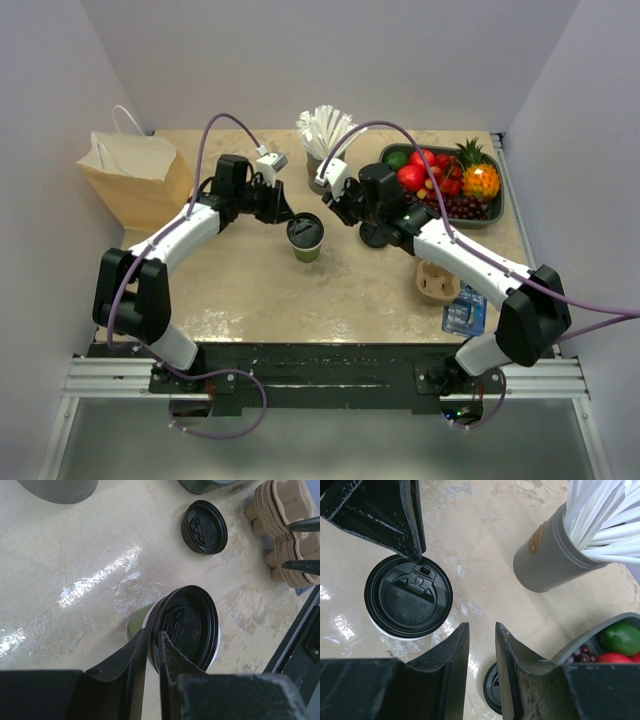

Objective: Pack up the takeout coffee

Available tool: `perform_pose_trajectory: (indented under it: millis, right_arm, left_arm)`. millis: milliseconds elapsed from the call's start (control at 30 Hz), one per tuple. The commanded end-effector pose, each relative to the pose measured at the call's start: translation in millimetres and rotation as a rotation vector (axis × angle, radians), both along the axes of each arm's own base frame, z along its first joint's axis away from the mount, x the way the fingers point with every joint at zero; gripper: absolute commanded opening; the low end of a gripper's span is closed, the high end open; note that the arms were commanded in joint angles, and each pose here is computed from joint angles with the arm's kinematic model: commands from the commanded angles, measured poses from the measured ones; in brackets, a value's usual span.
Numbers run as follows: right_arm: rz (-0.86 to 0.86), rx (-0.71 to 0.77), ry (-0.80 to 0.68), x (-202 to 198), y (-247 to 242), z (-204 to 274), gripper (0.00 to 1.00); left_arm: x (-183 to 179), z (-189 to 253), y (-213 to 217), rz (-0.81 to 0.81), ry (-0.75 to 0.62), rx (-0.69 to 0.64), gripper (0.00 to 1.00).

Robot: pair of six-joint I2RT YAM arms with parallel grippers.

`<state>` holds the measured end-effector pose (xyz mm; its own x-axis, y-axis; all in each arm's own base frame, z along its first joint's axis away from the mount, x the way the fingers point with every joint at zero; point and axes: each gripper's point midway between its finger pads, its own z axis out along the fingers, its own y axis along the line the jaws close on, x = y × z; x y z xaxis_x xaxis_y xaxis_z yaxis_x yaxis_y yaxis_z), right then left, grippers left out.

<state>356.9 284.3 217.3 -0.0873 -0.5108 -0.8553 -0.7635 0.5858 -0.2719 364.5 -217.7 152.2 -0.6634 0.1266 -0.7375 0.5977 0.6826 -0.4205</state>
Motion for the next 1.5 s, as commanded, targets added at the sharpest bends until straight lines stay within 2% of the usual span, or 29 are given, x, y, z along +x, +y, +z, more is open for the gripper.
perform_pose_trajectory:
  millis: [0, 267, 533, 600, 667, 767, 967, 1100, 1167, 1267, 1467]
  right_arm:
    - [-0.013, 0.050, -0.054, 3, -1, 22, 0.31]
    - [-0.018, 0.048, -0.061, 4, -2, 23, 0.31]
    - [-0.069, 0.024, -0.078, 16, -6, 27, 0.31]
    - [-0.100, 0.024, -0.092, 23, -8, 32, 0.29]
    - [-0.226, 0.013, -0.134, 38, -25, 41, 0.26]
    - [-0.326, 0.027, -0.156, 51, -38, 53, 0.22]
    - [-0.400, 0.173, 0.016, 64, -55, 49, 0.22]
    - [-0.247, 0.254, 0.207, 49, -32, 29, 0.36]
    - [-0.215, 0.250, 0.253, 42, -29, 16, 0.39]
    - [-0.145, 0.265, 0.301, 30, -21, 2, 0.45]
    - [-0.032, 0.302, 0.362, 10, -7, -13, 0.55]
  left_arm:
    - [5, 12, -7, -0.027, -0.050, -0.010, 0.16]
    - [6, 26, -6, -0.031, -0.096, 0.001, 0.00]
    - [13, 57, -1, -0.044, -0.244, 0.039, 0.00]
    - [17, 67, 1, -0.061, -0.346, 0.093, 0.00]
    - [19, 88, 3, -0.082, -0.490, 0.154, 0.00]
    - [21, 116, 6, -0.090, -0.695, 0.230, 0.00]
    - [-5, 143, -12, -0.157, -1.047, 0.381, 0.00]
    - [-29, 139, -29, -0.239, -1.186, 0.494, 0.00]
    - [-32, 144, -31, -0.256, -1.276, 0.543, 0.00]
    - [-33, 136, -34, -0.265, -1.328, 0.610, 0.00]
    - [-32, 128, -35, -0.275, -1.337, 0.691, 0.00]
